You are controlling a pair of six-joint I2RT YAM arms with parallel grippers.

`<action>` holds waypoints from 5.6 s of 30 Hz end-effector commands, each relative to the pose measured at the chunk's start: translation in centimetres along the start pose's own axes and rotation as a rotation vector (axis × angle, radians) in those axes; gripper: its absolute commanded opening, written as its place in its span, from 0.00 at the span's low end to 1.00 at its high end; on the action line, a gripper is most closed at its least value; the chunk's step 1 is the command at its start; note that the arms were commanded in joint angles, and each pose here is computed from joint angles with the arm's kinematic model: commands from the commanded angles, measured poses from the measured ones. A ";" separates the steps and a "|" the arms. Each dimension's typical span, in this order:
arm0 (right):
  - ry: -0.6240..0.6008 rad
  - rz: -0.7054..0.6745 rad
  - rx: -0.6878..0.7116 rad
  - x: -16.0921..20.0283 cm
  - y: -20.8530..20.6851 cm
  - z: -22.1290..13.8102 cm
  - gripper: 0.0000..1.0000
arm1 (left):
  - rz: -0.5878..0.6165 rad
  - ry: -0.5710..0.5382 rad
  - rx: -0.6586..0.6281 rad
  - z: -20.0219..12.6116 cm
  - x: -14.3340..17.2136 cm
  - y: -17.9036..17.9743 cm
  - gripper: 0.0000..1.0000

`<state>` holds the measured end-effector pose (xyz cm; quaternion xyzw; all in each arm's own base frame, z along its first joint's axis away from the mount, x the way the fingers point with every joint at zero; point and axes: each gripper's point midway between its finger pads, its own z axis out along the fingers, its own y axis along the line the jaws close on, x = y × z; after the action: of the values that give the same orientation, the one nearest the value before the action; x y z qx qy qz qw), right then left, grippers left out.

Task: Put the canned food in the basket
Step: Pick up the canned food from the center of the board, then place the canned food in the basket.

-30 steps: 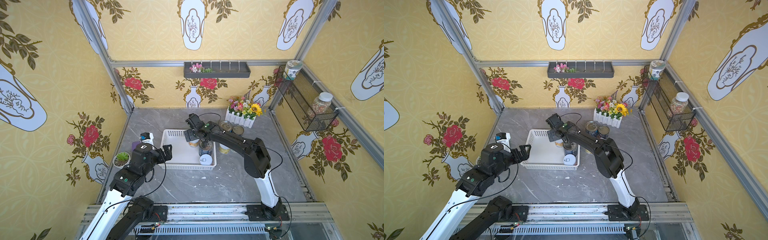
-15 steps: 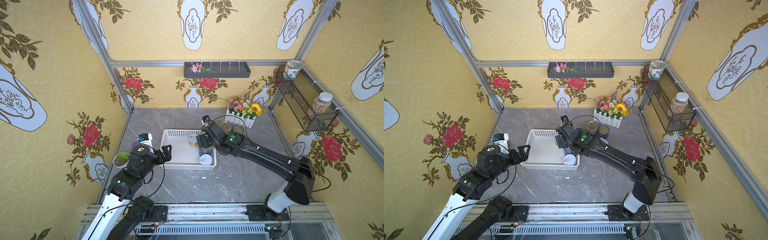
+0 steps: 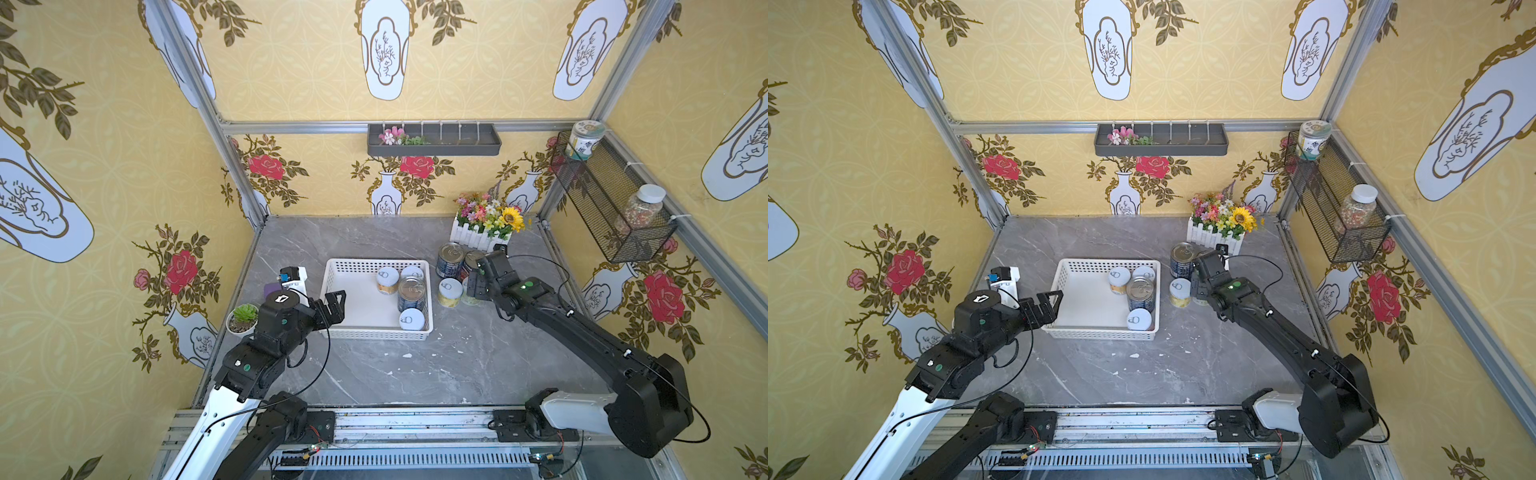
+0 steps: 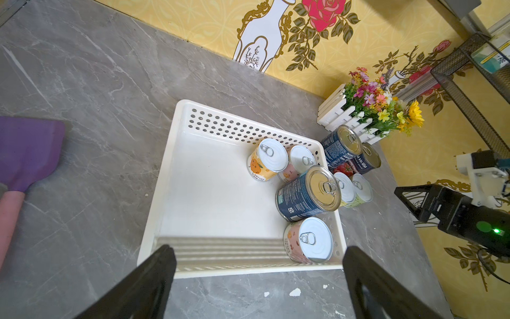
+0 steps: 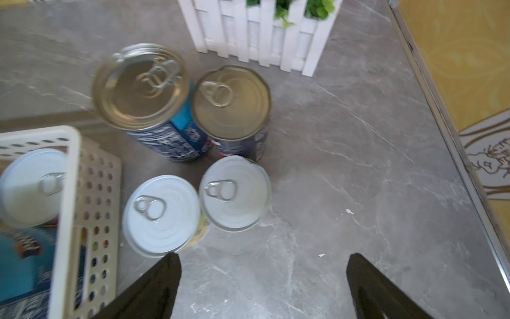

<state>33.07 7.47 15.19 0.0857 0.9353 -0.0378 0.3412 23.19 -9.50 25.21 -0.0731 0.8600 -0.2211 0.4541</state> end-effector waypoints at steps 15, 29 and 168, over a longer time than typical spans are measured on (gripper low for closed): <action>0.143 0.037 -0.100 -0.7 3.6 7.1 0.97 | -0.005 0.019 0.037 0.6 0.4 -0.6 1.00; 0.199 0.022 -0.024 -0.7 3.3 9.9 0.97 | -0.006 0.028 0.032 0.8 0.5 -0.6 1.00; 0.056 -0.382 -0.277 7.0 32.3 2.5 0.72 | -0.059 -0.040 -0.018 0.4 -1.4 1.6 1.00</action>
<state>34.14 39.72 7.42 -0.1577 0.9465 0.0318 0.2799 24.29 -7.61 25.01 -0.1138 0.8533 -0.2229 0.4574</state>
